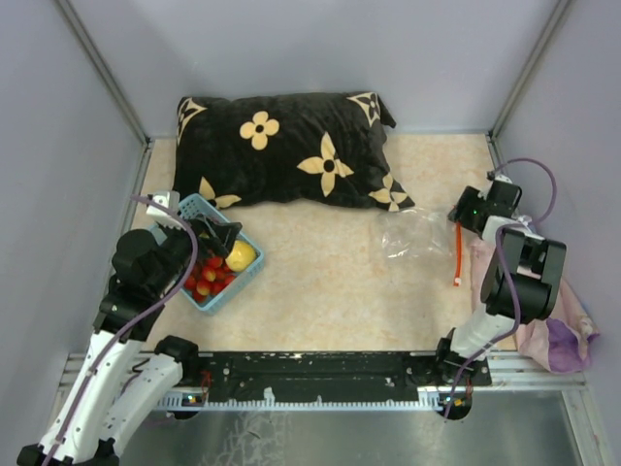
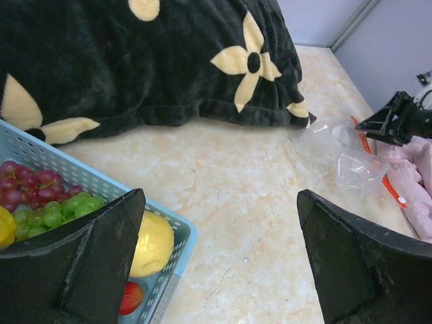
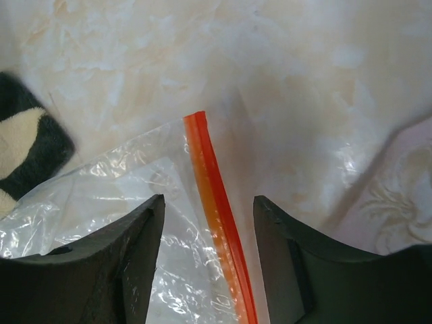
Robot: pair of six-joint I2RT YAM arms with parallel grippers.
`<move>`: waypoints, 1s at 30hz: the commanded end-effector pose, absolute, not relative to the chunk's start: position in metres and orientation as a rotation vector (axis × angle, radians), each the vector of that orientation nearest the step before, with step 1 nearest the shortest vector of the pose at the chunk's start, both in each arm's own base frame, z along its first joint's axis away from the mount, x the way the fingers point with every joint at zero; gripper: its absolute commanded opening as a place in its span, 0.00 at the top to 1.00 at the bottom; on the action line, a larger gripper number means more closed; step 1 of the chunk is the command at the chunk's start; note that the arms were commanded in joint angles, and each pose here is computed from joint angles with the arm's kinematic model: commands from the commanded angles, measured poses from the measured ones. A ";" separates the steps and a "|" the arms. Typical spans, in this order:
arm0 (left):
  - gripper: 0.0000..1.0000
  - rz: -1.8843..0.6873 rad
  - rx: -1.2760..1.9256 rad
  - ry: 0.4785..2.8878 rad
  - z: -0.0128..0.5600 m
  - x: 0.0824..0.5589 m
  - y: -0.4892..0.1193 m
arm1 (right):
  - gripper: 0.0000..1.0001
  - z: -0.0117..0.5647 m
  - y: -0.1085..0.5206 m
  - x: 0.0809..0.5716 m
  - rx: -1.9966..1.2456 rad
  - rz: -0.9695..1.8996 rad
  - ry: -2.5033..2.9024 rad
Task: Place the food in the zip-top bag and seal the zipper
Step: Pick up the zipper food storage bag at the center of the board.
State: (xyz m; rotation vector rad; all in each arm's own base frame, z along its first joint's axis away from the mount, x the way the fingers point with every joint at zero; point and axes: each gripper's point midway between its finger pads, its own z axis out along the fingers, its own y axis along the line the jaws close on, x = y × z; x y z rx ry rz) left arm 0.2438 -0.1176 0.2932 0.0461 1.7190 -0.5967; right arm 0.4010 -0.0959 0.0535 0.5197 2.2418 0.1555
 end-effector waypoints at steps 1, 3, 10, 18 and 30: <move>0.00 -0.634 0.103 1.692 0.307 0.243 -0.127 | 0.45 0.069 -0.086 0.430 0.384 0.272 2.181; 0.00 -0.647 0.113 1.696 0.307 0.243 -0.130 | 0.47 0.065 -0.085 0.432 0.377 0.286 2.195; 0.00 -0.693 0.134 1.710 0.303 0.243 -0.138 | 0.71 0.068 -0.075 0.432 0.323 0.354 2.201; 0.01 -0.763 0.131 1.740 0.294 0.244 -0.149 | 0.99 0.129 -0.038 0.418 0.240 0.423 2.112; 0.06 -0.950 0.146 1.862 0.274 0.251 -0.181 | 1.00 0.201 0.051 0.387 0.192 0.532 2.045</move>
